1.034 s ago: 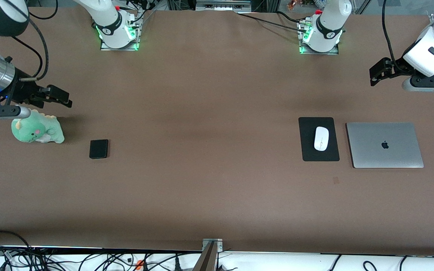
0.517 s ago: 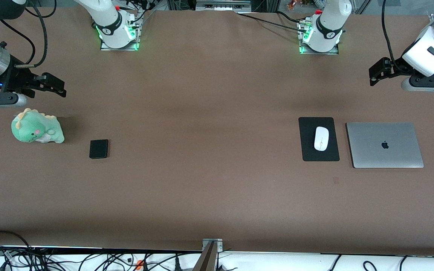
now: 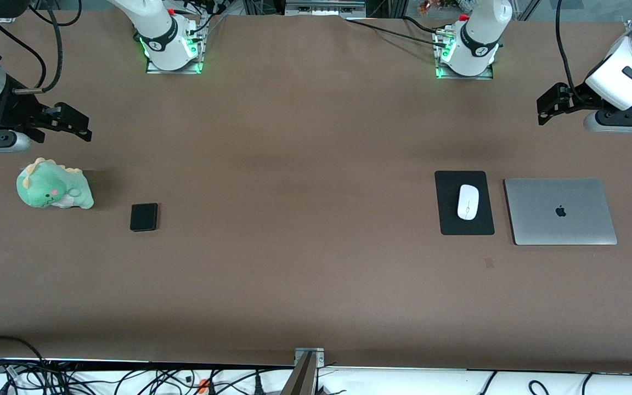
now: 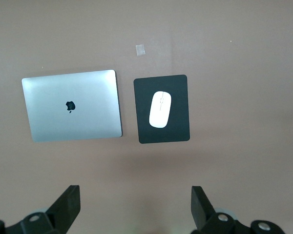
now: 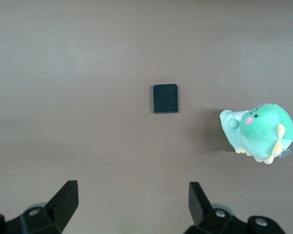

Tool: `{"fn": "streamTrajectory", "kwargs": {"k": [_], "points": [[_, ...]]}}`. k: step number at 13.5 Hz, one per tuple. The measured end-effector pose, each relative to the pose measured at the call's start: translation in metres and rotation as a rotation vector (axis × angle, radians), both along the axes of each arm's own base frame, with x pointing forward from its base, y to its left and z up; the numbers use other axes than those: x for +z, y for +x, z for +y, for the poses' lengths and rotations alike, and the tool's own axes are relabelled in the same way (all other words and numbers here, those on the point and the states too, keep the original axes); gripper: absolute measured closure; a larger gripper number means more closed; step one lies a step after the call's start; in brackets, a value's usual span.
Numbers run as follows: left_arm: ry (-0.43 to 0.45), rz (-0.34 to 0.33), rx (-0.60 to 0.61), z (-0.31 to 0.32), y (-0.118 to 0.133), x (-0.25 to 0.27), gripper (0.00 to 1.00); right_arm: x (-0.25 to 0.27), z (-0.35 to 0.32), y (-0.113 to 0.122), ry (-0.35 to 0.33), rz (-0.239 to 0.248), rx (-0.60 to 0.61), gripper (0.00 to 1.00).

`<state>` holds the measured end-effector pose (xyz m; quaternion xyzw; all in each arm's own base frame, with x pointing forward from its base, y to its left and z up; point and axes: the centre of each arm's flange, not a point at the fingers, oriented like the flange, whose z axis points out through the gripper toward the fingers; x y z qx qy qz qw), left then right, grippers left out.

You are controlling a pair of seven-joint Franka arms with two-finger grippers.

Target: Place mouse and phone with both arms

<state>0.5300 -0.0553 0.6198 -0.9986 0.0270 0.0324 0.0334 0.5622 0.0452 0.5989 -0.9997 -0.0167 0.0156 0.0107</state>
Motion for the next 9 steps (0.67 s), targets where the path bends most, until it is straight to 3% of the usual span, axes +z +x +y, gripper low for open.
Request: {"fn": "streamTrajectory", "kwargs": {"k": [9], "points": [[0.0,0.001,-0.002,-0.0007,0.0002,-0.0006,0.0,-0.0007,-0.0013,-0.0004,-0.001,0.007,-0.001,0.0]]}}
